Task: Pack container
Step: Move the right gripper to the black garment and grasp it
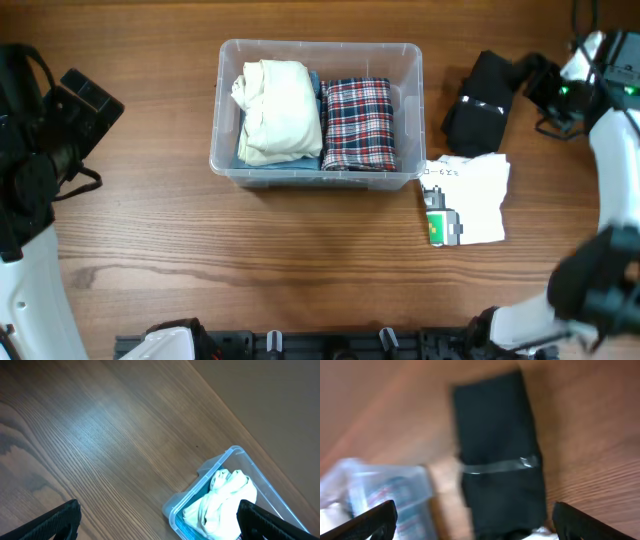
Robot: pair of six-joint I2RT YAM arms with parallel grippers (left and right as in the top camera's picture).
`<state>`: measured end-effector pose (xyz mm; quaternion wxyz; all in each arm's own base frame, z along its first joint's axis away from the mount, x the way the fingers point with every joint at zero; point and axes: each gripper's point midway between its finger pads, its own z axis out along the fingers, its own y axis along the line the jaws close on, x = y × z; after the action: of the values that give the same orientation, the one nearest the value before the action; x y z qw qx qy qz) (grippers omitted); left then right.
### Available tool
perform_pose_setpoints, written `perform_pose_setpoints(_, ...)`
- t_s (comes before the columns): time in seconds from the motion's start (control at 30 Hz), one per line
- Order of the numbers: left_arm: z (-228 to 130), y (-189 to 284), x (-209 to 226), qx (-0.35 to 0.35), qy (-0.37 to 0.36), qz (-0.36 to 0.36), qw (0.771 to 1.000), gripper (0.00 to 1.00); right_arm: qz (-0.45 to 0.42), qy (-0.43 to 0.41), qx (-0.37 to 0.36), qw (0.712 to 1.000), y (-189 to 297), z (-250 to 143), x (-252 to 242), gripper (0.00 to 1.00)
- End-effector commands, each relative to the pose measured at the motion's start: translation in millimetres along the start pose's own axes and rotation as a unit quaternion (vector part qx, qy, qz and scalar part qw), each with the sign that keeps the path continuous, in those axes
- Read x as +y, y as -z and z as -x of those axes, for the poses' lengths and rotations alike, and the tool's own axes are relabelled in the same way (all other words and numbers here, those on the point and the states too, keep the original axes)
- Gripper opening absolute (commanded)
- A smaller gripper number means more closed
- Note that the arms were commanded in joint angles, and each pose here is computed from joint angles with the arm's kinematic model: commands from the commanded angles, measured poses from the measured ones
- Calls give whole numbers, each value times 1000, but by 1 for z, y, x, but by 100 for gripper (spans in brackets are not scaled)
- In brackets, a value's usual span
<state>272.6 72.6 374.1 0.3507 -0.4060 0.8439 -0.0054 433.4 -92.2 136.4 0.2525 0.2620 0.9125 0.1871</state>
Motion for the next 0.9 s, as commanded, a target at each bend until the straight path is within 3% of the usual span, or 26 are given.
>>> perform_pose_setpoints(0.0, 3, 0, 2, -5, -1, 4, 1000, 100, 113, 13, 77, 990, -47, -26, 5, 100)
perform_pose_setpoints(0.17, 3, 0, 2, -5, -1, 4, 1000, 100, 124, 7, 100, 987, -98, -36, -15, 99)
perform_pose_setpoints(0.23, 3, 0, 2, -5, -1, 5, 1000, 100, 121, 3, 115, 986, -112, -46, -19, 92)
perform_pose_setpoints(0.27, 3, 0, 2, -5, -1, 4, 1000, 100, 121, 3, 120, 985, -117, -49, -19, 81)
perform_pose_setpoints(0.33, 3, 0, 2, -5, -1, 4, 1000, 100, 120, 4, 123, 985, -120, -51, -19, 36)
perform_pose_setpoints(0.37, 3, 0, 2, -5, -1, 4, 1000, 100, 122, 3, 121, 985, -118, -50, -17, 23)
perform_pose_setpoints(0.4, 3, 0, 2, -5, -1, 4, 1000, 100, 121, -1, 120, 985, -116, -49, -17, 22)
perform_pose_setpoints(0.47, 3, 0, 2, -5, -1, 5, 1000, 100, 122, -4, 116, 986, -112, -46, -13, 22)
perform_pose_setpoints(0.5, 3, 0, 2, -5, -1, 4, 1000, 100, 121, -8, 115, 986, -110, -45, -13, 31)
perform_pose_setpoints(0.53, 3, 0, 2, -5, -1, 4, 1000, 100, 120, -21, 116, 986, -110, -45, -13, 51)
perform_pose_setpoints(0.7, 3, 0, 2, -5, -1, 4, 1000, 99, 49, -36, 120, 991, -112, -49, -40, 84)
perform_pose_setpoints(0.8, 3, 0, 2, -5, -1, 4, 1000, 100, 55, -23, 106, 993, -116, -43, -33, 88)
perform_pose_setpoints(0.87, 3, 0, 2, -5, -1, 4, 1000, 100, 61, -11, 99, 993, -122, -41, -27, 86)
